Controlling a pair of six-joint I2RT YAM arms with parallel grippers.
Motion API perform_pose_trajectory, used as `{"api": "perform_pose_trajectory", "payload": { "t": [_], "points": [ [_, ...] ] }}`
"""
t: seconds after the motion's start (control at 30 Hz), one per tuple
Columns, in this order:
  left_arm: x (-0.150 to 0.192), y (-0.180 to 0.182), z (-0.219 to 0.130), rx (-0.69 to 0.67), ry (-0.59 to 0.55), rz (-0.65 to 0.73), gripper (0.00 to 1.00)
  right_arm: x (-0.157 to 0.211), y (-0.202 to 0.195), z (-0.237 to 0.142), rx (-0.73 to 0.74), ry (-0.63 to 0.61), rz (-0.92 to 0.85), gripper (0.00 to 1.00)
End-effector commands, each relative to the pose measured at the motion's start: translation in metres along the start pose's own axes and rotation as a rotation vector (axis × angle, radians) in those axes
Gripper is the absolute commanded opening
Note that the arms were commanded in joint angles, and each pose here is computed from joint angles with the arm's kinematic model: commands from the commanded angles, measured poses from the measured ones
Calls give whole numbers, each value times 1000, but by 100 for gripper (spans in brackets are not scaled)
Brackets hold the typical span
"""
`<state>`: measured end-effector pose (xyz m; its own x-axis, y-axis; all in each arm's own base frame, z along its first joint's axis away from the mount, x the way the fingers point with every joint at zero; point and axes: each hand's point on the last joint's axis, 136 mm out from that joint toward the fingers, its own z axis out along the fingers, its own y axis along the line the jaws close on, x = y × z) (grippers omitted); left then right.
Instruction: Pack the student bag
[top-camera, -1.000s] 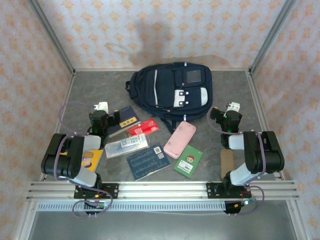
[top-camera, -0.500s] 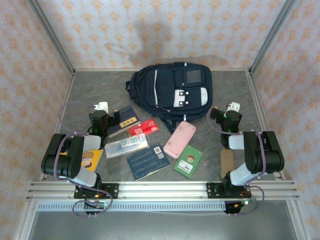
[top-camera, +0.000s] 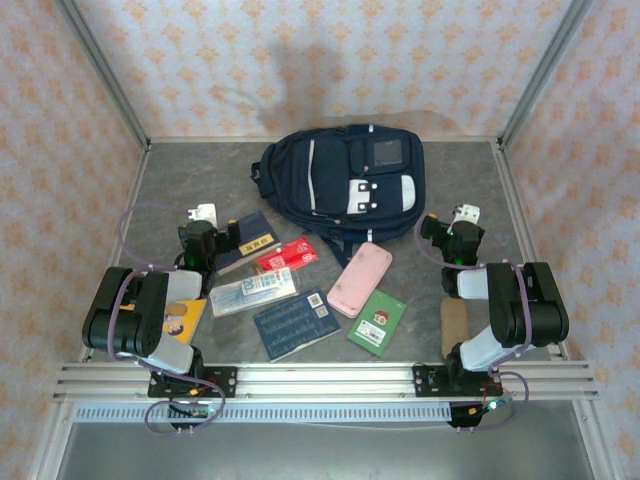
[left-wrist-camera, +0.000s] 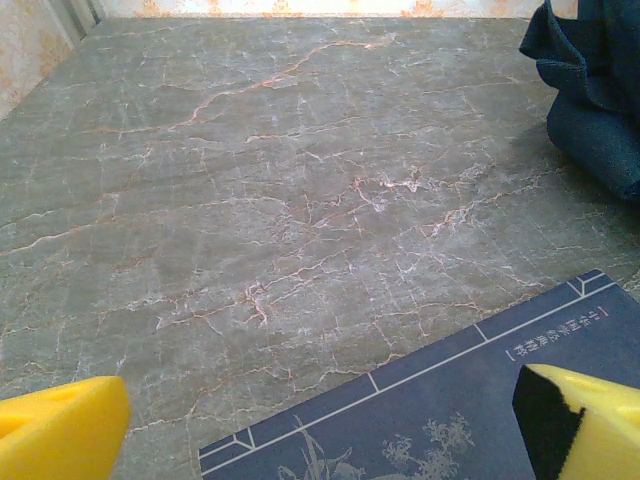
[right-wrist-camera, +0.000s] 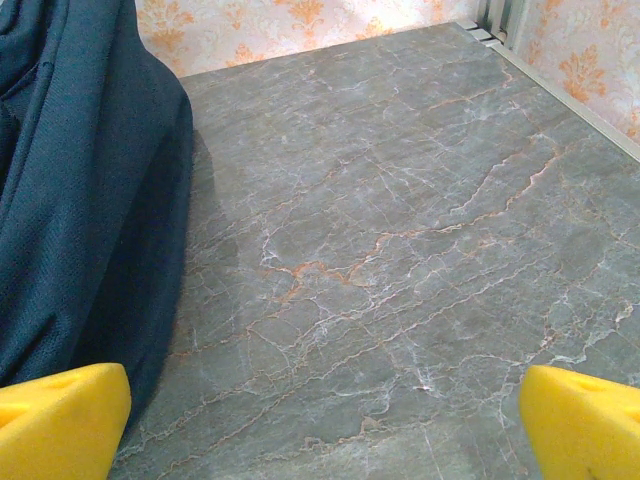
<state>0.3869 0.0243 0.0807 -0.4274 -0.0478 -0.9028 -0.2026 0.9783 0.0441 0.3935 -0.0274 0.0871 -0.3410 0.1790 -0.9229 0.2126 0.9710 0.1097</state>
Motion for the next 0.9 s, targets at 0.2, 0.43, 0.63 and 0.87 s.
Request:
{"api": "perform_pose_trajectory", "payload": {
  "t": [0.2,0.43,0.63,0.87],
  "points": [
    [-16,-2,0,5,-35,13,100,-6,4,-1,-19,-20,-6,99],
    [-62,10,-26,-69,-42,16,100,-67,42,-59,-149,-118,-91,99],
    [-128,-12,-70,14,-123,29,100,-110,110,-140,-355,-117,-154,99],
    [-192,-70,-148,225,-180,137,100,-130,168,-230,-580,-1,-285,99]
  ]
}}
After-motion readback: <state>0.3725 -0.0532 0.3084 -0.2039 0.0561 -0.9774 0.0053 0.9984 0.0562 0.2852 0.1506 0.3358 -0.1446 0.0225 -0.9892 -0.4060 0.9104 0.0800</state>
